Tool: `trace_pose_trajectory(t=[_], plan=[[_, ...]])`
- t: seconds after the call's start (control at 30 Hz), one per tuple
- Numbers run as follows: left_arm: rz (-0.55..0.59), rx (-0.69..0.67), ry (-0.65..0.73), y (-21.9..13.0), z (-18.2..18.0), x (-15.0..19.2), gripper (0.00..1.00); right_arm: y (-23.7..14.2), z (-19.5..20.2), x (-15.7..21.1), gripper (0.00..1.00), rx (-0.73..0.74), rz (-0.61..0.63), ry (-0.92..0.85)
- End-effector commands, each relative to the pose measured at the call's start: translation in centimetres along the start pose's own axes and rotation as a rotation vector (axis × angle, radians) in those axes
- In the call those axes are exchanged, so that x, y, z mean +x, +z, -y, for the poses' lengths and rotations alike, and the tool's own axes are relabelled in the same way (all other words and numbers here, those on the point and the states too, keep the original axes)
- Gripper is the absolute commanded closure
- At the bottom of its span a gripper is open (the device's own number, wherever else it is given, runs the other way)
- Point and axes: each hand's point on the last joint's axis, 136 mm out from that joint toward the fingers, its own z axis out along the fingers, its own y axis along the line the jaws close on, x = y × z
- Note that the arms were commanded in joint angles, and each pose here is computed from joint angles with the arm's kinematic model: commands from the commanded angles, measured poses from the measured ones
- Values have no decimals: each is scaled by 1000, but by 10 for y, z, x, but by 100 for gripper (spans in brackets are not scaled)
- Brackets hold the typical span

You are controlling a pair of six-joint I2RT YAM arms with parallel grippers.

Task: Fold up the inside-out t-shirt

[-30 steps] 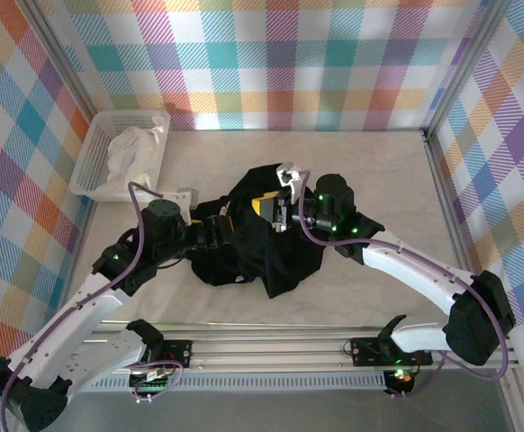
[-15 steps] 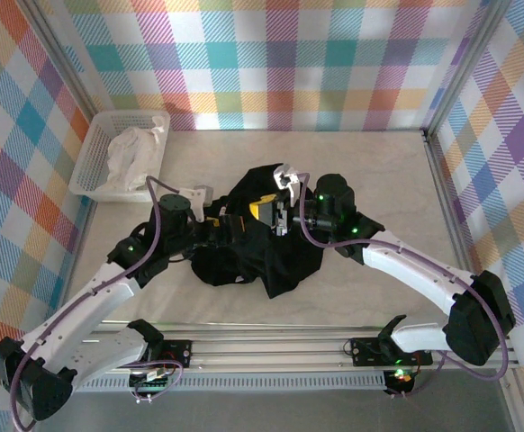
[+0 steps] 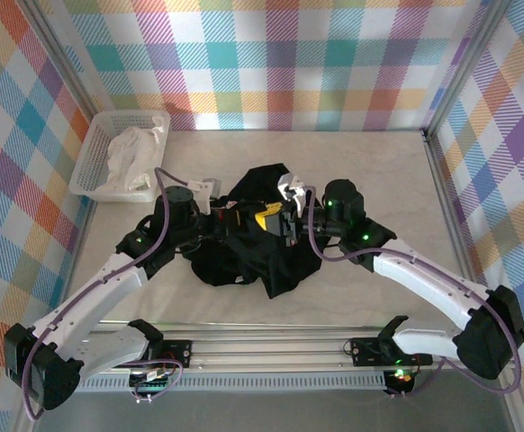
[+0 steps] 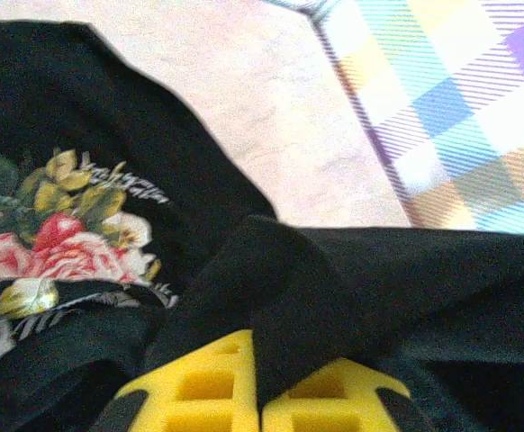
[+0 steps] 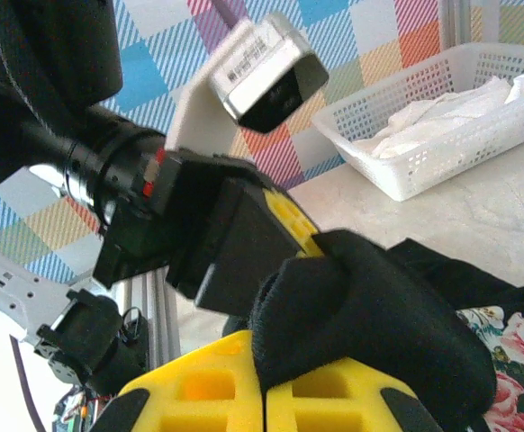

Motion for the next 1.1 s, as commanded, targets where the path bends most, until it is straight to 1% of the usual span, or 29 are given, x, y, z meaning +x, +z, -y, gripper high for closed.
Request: trace_pose_trajectory(t=[0.0,0.07,0.13,0.23,0.33,0.4,0.43,0.5,0.6,0.67,0.77,0.83,0.87,0.9,0.97,1.03,1.07], plan=[[81,199,35,-19,34,-17,100,-16,1,1,100,52,-13,-74],[131,289,45,-33,47,-24,100,-24,12,6,99,135,-37,-84],[177,366,76,-46,59,-26,100,-30,19,12,93,196,-71,-90],[219,426,117,-60,71,-28,100,-35,15,16,80,194,-100,-103],[232,435,136,-63,74,-28,100,-40,5,17,63,170,-117,-156],[228,425,138,-62,72,-27,100,-42,-2,15,54,159,-130,-184],[222,423,138,-61,72,-26,100,-43,-6,14,51,154,-136,-233],[210,421,137,-60,72,-26,100,-42,-13,12,46,143,-150,-275],[198,412,132,-58,72,-25,100,-29,-25,13,41,114,-188,-326],[194,398,136,-57,71,-26,100,-17,-31,14,38,93,-207,-332],[180,393,144,-54,72,-24,100,0,-31,12,35,89,-198,-325],[173,403,153,-55,75,-22,100,10,-21,10,36,127,-196,-294],[170,402,157,-55,75,-21,100,13,-16,9,40,149,-198,-285],[168,396,160,-55,74,-20,100,16,-10,10,48,176,-207,-275],[177,372,165,-57,71,-20,100,15,-6,11,67,198,-219,-266],[187,337,169,-58,66,-20,100,9,-13,10,89,146,-202,-244],[192,321,168,-59,63,-21,100,6,-19,8,96,95,-182,-223]])
